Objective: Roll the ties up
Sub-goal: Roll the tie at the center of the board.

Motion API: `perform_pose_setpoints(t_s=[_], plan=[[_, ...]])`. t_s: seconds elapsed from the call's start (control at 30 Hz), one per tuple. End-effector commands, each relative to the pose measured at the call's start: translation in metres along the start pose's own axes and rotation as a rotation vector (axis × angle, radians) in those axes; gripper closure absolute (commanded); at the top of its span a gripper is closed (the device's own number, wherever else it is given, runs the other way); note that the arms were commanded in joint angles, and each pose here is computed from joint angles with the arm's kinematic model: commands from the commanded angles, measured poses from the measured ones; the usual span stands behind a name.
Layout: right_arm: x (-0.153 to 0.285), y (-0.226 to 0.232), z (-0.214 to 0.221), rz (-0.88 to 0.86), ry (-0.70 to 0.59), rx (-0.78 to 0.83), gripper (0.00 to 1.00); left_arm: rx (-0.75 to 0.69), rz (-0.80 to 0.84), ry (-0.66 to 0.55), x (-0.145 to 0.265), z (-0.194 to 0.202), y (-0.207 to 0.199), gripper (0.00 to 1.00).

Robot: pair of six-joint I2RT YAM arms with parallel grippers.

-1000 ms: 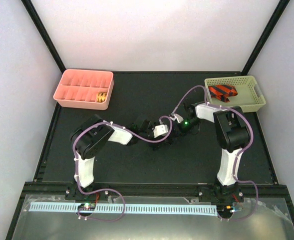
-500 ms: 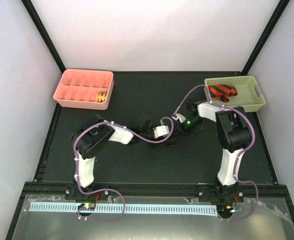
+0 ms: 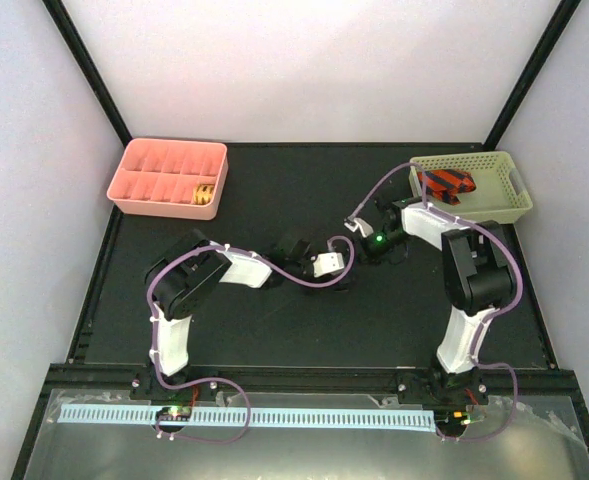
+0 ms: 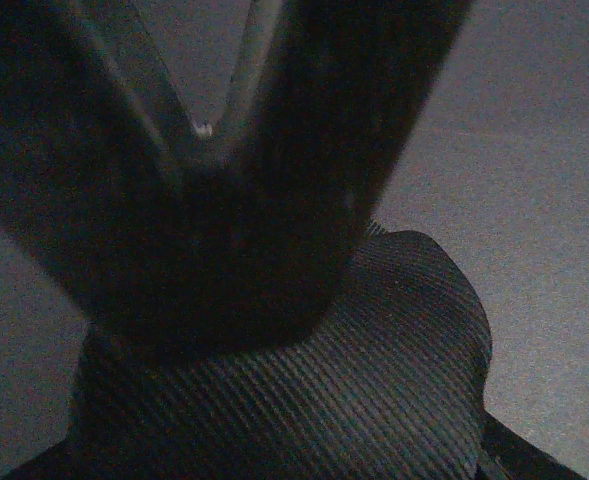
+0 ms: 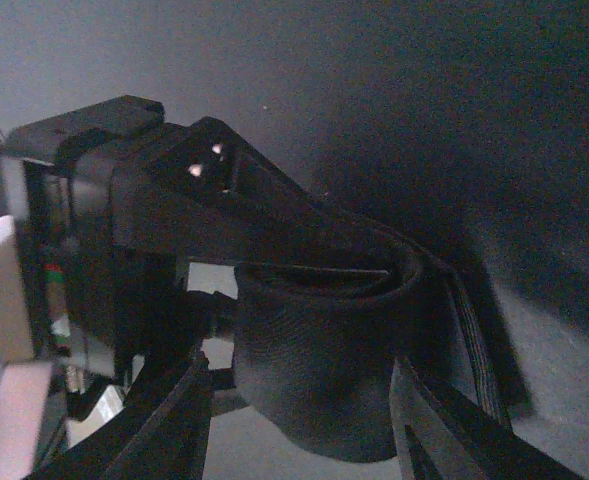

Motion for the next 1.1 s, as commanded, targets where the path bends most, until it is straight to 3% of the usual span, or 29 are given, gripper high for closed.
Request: perform_pose_setpoints(t_s=[0.0,0.07,0.17,0.33,0.47,0.8,1.07], plan=[[-0.017,-0.012,-0.001,0.043,0.023,-0.038,0.48,0.019,0.042,0.128,-0.005,0.022,-0.014,0.47],[-0.02,-0.016,0.0,0.058,0.036,-0.045,0.5,0.017,0.042,0.13,-0.005,0.021,-0.013,0.47],[-0.022,-0.022,0.004,0.073,0.054,-0.046,0.62,0.012,0.043,0.133,-0.006,0.02,-0.012,0.47],[-0.025,-0.028,0.015,0.095,0.091,-0.039,0.97,0.013,0.041,0.134,-0.006,0.016,-0.009,0.45],[-0.026,-0.033,0.02,0.114,0.105,-0.045,0.98,0.027,0.042,0.125,-0.004,0.012,-0.007,0.37],[-0.02,-0.051,0.023,0.167,0.075,-0.073,0.98,0.124,0.024,0.02,0.016,-0.011,0.0,0.02],[-0.02,-0.057,0.023,0.19,0.064,-0.076,0.98,0.418,0.03,-0.087,0.057,-0.015,0.011,0.01]])
Point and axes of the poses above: each gripper's point midway between its finger pads, its own x axis back along the fingers, its own y axis along the line the jaws close on, z = x × y, the point moved 5 cm from there along x, back along the fingers, and after that the axes turned 13 degrees about -x, right-handed, at the moved point
